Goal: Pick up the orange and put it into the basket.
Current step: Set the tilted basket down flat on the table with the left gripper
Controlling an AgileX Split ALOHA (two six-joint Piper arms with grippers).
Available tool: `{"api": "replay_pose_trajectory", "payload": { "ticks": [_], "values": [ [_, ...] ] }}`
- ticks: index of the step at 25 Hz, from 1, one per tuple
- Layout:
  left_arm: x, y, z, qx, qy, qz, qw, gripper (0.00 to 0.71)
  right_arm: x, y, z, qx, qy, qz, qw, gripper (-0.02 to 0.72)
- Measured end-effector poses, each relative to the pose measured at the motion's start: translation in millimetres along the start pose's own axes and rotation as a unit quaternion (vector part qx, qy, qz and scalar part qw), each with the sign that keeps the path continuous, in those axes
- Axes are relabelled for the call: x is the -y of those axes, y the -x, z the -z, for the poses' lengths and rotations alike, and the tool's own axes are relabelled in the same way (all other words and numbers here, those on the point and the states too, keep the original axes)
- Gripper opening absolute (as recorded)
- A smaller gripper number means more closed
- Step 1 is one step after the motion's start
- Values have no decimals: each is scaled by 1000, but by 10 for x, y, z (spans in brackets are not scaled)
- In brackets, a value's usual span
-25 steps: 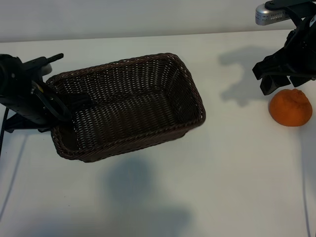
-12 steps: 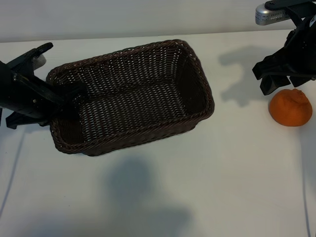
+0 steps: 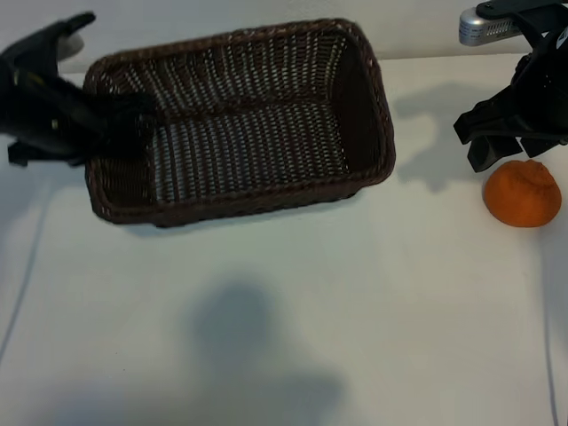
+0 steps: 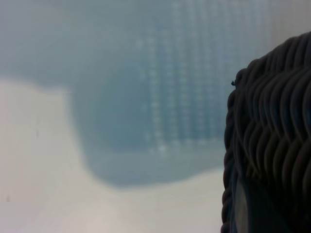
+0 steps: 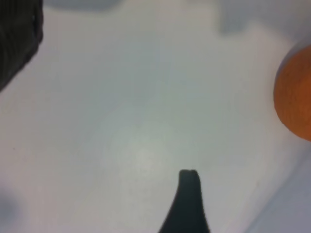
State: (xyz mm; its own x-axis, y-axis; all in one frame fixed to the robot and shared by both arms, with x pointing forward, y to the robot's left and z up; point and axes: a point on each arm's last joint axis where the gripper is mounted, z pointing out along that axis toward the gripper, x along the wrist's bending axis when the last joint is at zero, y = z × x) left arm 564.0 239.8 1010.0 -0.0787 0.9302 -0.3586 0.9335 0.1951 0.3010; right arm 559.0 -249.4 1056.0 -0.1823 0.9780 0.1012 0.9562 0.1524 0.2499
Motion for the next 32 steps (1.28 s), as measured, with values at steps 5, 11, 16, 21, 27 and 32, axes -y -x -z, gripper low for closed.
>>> {"api": "replay_pose_trajectory", "payload": {
  "ticks": [5, 11, 16, 21, 27, 32],
  "values": [
    [-219, 72, -120, 1, -25, -33, 999, 157, 4, 0, 0, 0, -2, 0, 1000, 581],
    [-328, 313, -383, 10, -49, -74, 996, 157, 4, 0, 0, 0, -2, 0, 1000, 568],
    [-343, 462, -658, 13, -67, -87, 994, 157, 3, 0, 0, 0, -2, 0, 1000, 566],
    [-362, 460, -857, 14, -66, -74, 995, 157, 3, 1, 0, 1, -2, 1, 1000, 565],
    [-327, 396, -1077, 7, -85, -63, 994, 157, 2, 1, 0, 1, -1, 0, 1000, 563],
    [-315, 378, -1126, 5, -91, -62, 994, 157, 1, 1, 0, 1, -1, 0, 1000, 563]
  ]
}}
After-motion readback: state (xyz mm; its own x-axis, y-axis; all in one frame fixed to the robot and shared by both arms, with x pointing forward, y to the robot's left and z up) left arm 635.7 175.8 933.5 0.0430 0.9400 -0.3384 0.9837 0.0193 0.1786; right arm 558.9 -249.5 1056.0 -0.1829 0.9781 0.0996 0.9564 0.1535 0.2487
